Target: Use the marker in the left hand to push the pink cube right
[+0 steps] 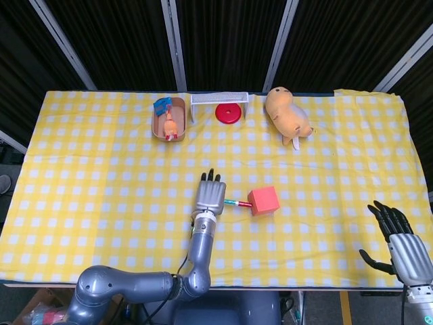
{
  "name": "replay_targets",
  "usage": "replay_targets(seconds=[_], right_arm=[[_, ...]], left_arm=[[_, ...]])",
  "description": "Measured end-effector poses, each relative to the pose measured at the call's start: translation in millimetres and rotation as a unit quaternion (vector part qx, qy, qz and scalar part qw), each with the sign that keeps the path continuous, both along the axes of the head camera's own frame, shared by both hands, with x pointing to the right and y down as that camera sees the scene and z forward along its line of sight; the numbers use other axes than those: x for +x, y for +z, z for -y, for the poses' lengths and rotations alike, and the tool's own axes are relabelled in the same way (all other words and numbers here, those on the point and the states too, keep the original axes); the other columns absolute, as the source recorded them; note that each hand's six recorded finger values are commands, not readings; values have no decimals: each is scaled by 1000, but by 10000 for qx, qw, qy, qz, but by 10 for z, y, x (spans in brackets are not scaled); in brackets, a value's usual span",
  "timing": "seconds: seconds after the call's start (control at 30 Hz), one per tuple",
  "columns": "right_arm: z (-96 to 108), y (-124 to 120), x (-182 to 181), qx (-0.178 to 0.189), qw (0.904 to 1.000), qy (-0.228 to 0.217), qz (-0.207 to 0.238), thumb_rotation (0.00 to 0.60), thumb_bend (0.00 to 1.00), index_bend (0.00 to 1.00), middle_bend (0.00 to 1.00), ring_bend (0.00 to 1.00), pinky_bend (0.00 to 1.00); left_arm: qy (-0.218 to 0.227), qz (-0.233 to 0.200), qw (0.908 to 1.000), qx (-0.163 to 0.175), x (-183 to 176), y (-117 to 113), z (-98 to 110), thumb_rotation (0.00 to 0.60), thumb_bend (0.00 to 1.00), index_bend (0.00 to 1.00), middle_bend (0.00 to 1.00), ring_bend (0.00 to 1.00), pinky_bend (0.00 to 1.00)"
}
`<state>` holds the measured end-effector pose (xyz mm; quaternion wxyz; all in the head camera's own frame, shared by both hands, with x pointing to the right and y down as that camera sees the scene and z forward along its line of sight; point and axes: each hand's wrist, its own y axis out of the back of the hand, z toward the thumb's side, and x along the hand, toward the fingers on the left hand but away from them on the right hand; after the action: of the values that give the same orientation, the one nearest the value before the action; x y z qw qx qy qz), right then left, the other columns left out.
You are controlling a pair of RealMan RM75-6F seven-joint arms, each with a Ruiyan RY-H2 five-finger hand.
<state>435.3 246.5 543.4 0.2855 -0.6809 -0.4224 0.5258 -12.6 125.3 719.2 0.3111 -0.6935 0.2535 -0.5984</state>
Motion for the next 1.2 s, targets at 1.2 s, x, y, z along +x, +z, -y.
replay_targets(seconds=[1.2], right_arm=[[-4, 22, -22, -10, 9999, -38, -93, 600, 320, 0, 0, 0, 0]], left_arm=[[-389, 735, 9964, 182, -2209, -187, 85, 600, 466, 635, 176, 36, 119]])
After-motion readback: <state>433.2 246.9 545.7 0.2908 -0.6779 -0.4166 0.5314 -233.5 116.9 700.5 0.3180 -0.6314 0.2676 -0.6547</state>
